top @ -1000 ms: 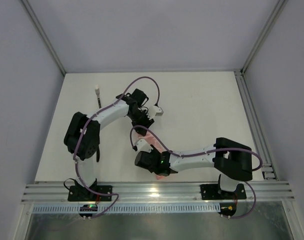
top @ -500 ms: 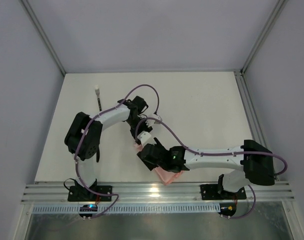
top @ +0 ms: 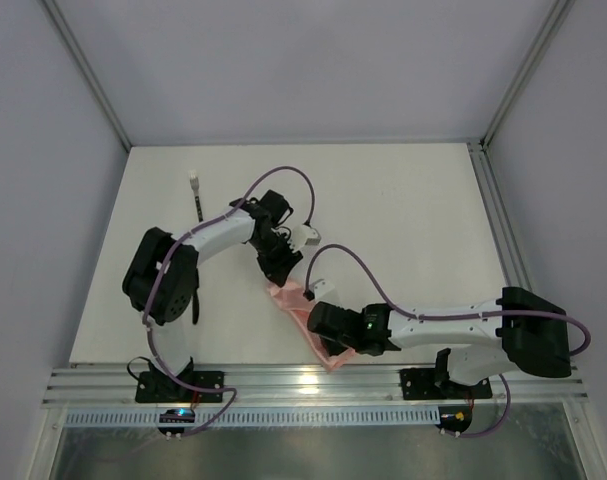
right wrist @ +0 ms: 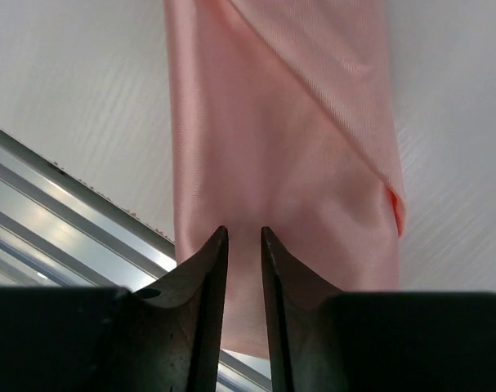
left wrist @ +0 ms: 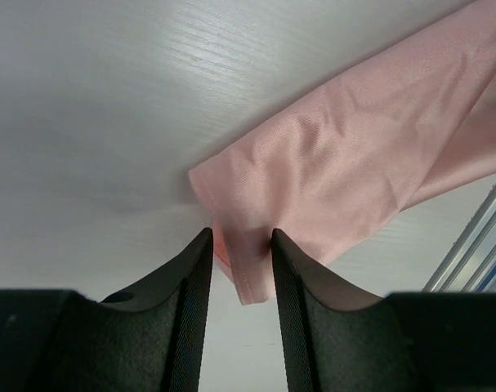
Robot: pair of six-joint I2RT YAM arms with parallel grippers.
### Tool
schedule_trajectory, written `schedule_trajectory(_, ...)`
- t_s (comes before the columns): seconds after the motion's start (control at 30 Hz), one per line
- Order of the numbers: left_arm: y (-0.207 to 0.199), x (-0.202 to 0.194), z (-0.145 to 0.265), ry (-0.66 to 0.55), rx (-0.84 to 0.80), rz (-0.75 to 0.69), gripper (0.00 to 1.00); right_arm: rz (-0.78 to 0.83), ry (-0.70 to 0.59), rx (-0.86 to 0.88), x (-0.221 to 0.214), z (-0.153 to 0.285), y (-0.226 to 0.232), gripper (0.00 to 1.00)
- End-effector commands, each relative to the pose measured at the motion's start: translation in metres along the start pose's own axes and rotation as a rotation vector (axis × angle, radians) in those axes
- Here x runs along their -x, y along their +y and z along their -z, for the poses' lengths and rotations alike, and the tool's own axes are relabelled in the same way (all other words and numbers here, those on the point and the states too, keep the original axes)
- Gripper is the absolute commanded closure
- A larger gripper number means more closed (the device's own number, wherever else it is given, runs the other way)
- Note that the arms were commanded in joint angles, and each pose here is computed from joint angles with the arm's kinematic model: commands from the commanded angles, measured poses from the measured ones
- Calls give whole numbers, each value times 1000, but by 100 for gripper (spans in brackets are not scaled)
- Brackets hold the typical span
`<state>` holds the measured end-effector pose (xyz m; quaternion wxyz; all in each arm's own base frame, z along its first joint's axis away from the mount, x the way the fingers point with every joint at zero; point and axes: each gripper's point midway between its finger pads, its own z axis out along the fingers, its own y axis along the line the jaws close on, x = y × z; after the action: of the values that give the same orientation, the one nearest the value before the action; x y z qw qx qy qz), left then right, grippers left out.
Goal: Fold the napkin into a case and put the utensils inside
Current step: Smooth out the smaller rectangle-folded napkin at the center of the board.
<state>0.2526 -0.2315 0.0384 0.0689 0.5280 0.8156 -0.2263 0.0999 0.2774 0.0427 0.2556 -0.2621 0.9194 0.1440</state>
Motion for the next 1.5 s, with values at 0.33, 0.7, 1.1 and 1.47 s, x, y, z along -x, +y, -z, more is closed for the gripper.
schedule_trajectory(0.33, 25, 31, 71, -212, 107, 18, 62, -53, -20, -72, 8, -37, -39, 75)
schedule_trajectory(0.7, 50, 11, 49, -129, 226, 25, 68, 5, -132, -124, 103, -73, -70, 75)
schedule_trajectory(1.1, 44, -36, -1, 89, 267, 14, 70, 2, -215, -58, 142, -28, -55, 73)
schedule_trajectory(1.47, 37, -34, 0, 70, 274, 6, 68, -219, -117, -31, 84, -30, -65, 74)
